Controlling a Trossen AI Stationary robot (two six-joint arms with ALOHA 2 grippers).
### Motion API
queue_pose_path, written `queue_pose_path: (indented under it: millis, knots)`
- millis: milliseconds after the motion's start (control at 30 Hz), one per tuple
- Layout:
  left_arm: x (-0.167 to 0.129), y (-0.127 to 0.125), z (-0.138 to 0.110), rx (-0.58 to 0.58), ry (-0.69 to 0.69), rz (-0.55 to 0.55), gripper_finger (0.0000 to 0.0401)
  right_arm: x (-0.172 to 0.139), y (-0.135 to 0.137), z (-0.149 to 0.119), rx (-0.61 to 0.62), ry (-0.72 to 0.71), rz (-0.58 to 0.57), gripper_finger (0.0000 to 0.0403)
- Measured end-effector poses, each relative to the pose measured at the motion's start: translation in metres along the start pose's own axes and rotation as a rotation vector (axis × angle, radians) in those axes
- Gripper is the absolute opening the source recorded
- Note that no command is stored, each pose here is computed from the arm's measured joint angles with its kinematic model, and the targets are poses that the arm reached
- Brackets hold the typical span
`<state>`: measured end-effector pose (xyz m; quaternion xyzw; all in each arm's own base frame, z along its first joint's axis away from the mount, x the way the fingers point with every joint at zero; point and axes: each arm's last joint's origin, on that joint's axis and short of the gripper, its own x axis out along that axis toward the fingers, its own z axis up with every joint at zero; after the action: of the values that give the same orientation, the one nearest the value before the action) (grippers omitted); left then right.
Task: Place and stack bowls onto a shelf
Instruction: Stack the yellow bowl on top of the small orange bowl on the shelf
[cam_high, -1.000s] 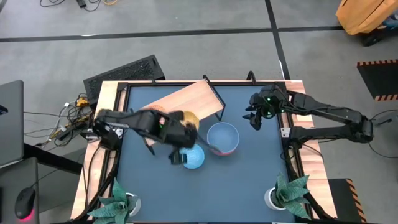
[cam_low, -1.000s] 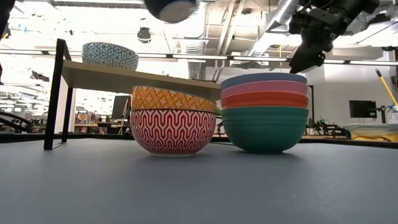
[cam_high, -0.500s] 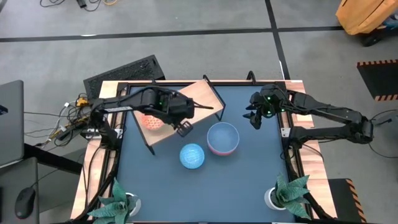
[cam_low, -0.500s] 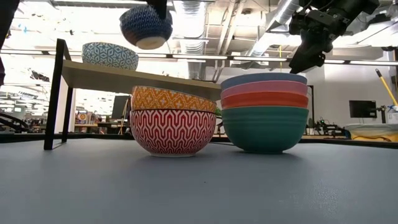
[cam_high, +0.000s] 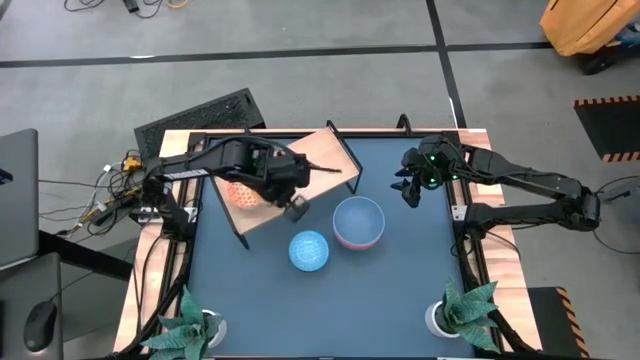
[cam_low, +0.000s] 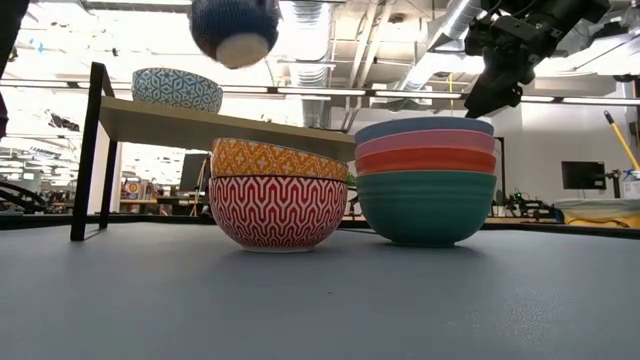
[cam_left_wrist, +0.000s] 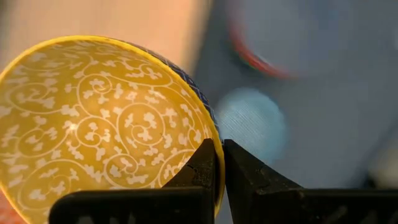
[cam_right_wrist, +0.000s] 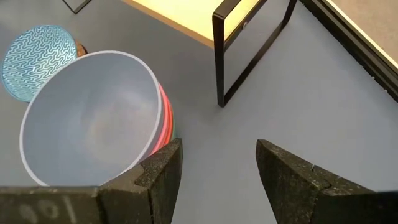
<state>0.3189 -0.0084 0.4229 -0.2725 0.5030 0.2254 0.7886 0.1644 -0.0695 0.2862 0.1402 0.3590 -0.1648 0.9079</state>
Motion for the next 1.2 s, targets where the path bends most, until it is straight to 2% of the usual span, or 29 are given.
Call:
queue_pose_path:
  millis: [100,167,233,367,500,667,767,933,1100,1200]
  knots:
    - [-0.024,-0.005,-0.009,0.191,0.006,-0.137,0.0,0.0,0.0,0.0,-0.013,-0.002,0.0,0.023]
    - [-0.044,0.001,-0.014,0.244,-0.054,-0.157,0.0,0.0,0.0,0.0,-0.017,-0.003,0.0,0.023]
    - [-0.063,0.013,-0.016,0.232,-0.161,-0.112,0.0,0.0,0.0,0.0,-0.012,-0.002,0.0,0.023]
    - [-0.096,0.04,-0.024,0.132,-0.395,0.064,0.0,0.0,0.0,0.0,0.012,-0.002,0.0,0.023]
    - [-0.114,0.064,-0.037,0.068,-0.487,0.138,0.0,0.0,0.0,0.0,0.027,-0.001,0.0,0.023]
    - [-0.101,0.085,-0.049,-0.004,-0.473,0.241,0.0,0.0,0.0,0.0,0.045,-0.001,0.0,0.023]
    - [-0.078,0.093,-0.059,-0.003,-0.354,0.249,0.0,0.0,0.0,0.0,0.06,-0.001,0.0,0.023]
    - [-0.039,0.086,-0.07,0.114,-0.119,0.198,0.0,0.0,0.0,0.0,0.069,-0.002,0.0,0.023]
    - [-0.03,0.07,-0.07,0.236,-0.092,0.131,0.0,0.0,0.0,0.0,0.083,-0.002,0.0,0.023]
    - [-0.027,0.066,-0.068,0.278,-0.091,0.133,0.0,0.0,0.0,0.0,0.088,-0.006,-0.012,0.023]
